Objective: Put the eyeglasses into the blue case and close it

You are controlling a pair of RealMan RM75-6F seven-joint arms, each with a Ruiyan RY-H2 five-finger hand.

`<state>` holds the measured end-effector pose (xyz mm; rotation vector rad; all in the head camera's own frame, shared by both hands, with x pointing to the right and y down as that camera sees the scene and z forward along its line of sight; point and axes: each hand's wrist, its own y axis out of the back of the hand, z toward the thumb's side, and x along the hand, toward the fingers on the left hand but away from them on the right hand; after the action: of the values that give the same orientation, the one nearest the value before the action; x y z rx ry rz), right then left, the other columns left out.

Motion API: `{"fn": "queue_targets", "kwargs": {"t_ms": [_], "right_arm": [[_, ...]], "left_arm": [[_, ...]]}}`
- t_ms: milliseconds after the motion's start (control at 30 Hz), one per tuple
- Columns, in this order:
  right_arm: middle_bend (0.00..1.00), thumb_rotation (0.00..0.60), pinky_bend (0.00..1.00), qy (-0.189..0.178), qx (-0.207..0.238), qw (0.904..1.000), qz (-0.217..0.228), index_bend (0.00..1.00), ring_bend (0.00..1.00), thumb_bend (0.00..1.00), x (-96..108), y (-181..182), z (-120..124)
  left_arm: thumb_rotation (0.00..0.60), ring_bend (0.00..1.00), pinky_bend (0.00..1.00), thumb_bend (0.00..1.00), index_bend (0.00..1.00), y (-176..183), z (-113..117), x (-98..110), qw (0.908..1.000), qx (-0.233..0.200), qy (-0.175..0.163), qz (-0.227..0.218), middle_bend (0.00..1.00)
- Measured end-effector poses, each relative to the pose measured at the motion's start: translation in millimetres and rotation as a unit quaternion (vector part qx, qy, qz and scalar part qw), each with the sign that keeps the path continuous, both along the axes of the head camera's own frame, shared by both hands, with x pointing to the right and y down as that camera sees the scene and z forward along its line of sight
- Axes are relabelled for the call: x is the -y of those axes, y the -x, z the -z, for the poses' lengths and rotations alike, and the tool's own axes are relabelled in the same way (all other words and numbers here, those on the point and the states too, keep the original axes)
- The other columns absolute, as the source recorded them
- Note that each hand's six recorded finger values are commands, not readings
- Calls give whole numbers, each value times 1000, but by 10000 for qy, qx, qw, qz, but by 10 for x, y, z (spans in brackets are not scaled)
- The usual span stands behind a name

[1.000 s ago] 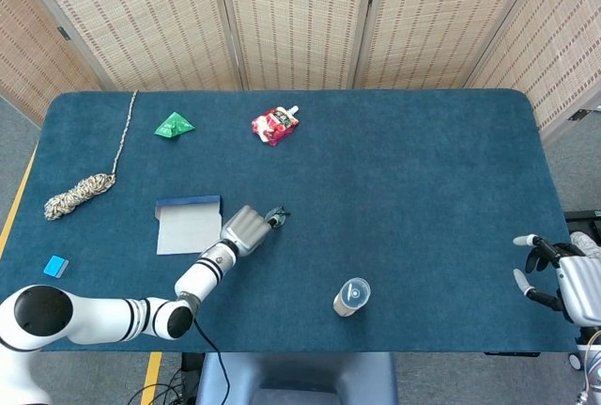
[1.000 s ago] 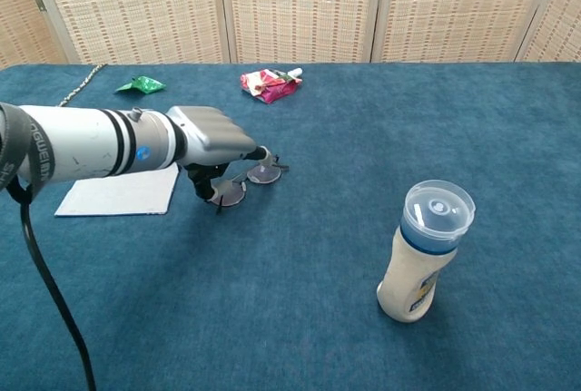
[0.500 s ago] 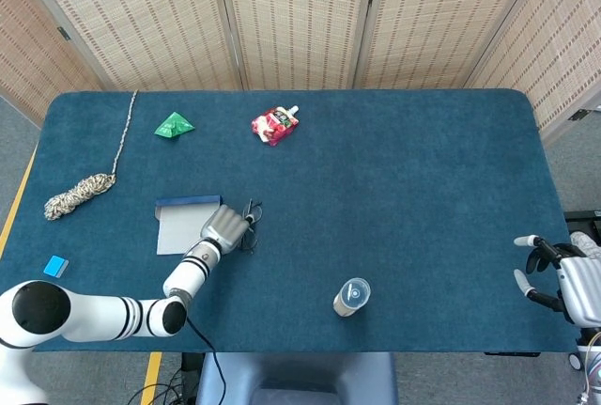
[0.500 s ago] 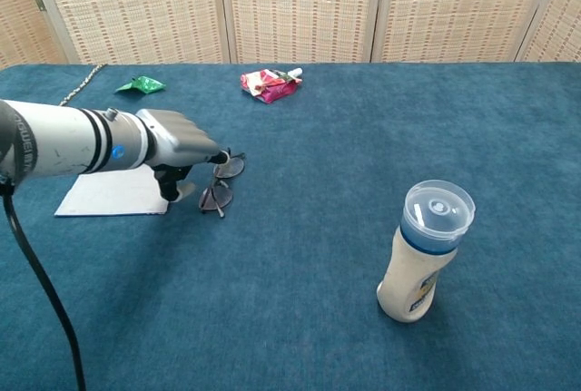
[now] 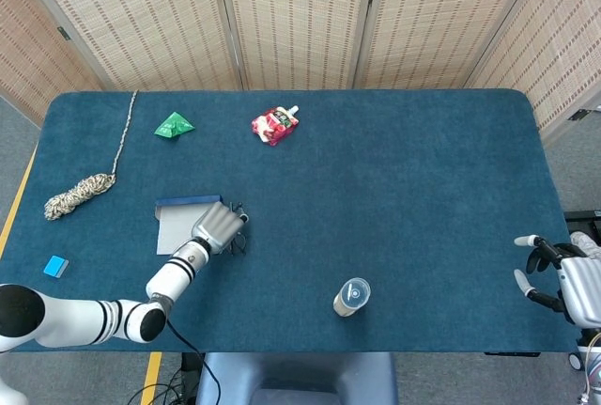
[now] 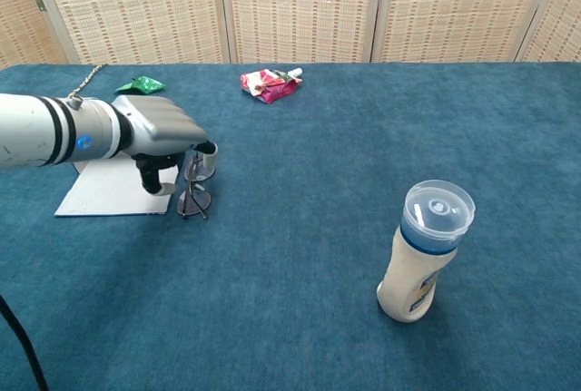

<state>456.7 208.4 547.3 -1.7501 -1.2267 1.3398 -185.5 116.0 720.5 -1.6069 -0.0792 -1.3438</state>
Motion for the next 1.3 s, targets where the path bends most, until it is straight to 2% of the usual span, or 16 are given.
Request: {"fn": "queue_targets", "kwargs": {"t_ms": [267,433,767,1300], "right_arm": [[622,600,352,-6,-35,10000,-20,333,594,345,-9,-10,19],[622,600,352,-6,-34,10000,-8,333,594,345,-5,1,20],[623,600,352,6,-46,10000,-22,333,594,345,-16,4,20],[624,600,352,-5,-80,10000,-21,333,594,345,-15,3,43]], "left_arm": [[600,867,876,381,397,14,9,25,9927,-849,-477,-707,917],[600,867,873,380,401,219,-100,69,9893,-909,-642,-940,917],[600,867,872,380,403,527,-264,-22,9914,-800,-536,-884,917],[600,867,872,380,414,419,-267,27,9894,-1124,-623,-682,918]]}}
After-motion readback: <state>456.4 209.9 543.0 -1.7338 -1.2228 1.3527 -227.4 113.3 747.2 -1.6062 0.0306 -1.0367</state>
